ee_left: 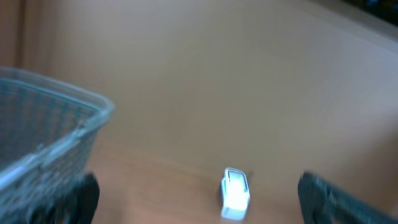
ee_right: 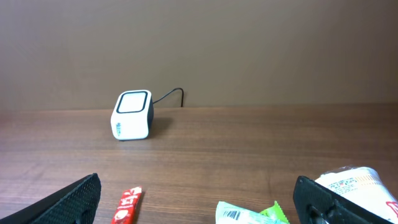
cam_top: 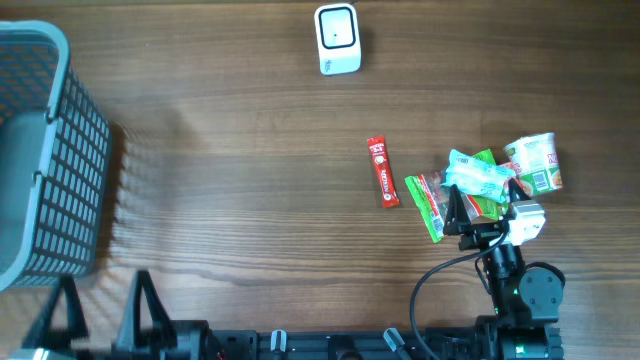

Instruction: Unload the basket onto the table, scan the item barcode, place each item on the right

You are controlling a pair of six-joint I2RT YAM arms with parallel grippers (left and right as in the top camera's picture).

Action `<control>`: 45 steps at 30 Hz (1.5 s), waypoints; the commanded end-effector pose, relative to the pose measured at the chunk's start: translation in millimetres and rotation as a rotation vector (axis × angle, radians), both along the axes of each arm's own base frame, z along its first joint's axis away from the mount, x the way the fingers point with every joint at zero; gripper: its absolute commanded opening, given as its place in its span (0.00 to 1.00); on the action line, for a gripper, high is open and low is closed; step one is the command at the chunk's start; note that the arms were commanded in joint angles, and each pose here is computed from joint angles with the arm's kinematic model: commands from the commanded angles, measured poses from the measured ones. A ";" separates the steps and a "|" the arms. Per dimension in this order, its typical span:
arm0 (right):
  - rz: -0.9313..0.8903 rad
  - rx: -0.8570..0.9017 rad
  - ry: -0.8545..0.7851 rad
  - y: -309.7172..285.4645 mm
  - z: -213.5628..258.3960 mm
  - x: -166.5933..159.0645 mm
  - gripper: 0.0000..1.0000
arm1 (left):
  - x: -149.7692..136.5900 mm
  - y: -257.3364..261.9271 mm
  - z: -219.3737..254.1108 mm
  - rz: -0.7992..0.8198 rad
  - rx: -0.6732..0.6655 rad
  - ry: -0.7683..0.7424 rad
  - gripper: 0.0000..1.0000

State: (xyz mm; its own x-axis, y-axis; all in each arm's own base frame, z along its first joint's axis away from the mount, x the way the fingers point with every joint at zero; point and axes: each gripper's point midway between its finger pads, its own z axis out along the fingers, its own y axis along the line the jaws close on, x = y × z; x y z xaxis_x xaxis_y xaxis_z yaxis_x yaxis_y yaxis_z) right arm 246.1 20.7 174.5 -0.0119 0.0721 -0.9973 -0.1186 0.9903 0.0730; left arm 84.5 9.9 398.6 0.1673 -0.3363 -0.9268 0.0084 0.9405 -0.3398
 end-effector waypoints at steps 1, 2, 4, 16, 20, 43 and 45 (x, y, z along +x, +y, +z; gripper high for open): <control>0.014 -0.018 -0.016 2.3 2.8 -0.8 1.00 | 32.0 -14.6 7.0 -0.079 0.013 -0.138 1.00; 0.014 -0.018 -0.016 2.3 2.8 -0.8 1.00 | 37.7 -18.1 13.2 -0.098 0.019 -0.190 1.00; 0.014 -0.018 -0.016 2.3 2.8 -0.8 1.00 | 54.7 -26.3 20.3 -0.141 0.039 -0.328 1.00; 0.014 -0.018 -0.016 2.3 2.8 -0.8 1.00 | 135.4 -30.8 -109.9 -0.167 0.024 -0.274 1.00; 0.014 -0.018 -0.016 2.3 2.8 -0.8 1.00 | 149.5 -27.0 -148.1 -0.151 0.016 -0.151 1.00; 0.014 -0.018 -0.016 2.3 2.8 -0.8 0.99 | 161.5 -14.2 -241.3 -0.072 0.256 0.234 1.00; 0.014 -0.018 -0.016 2.3 2.8 -0.8 1.00 | 161.5 -14.2 -241.3 -0.072 0.255 0.234 1.00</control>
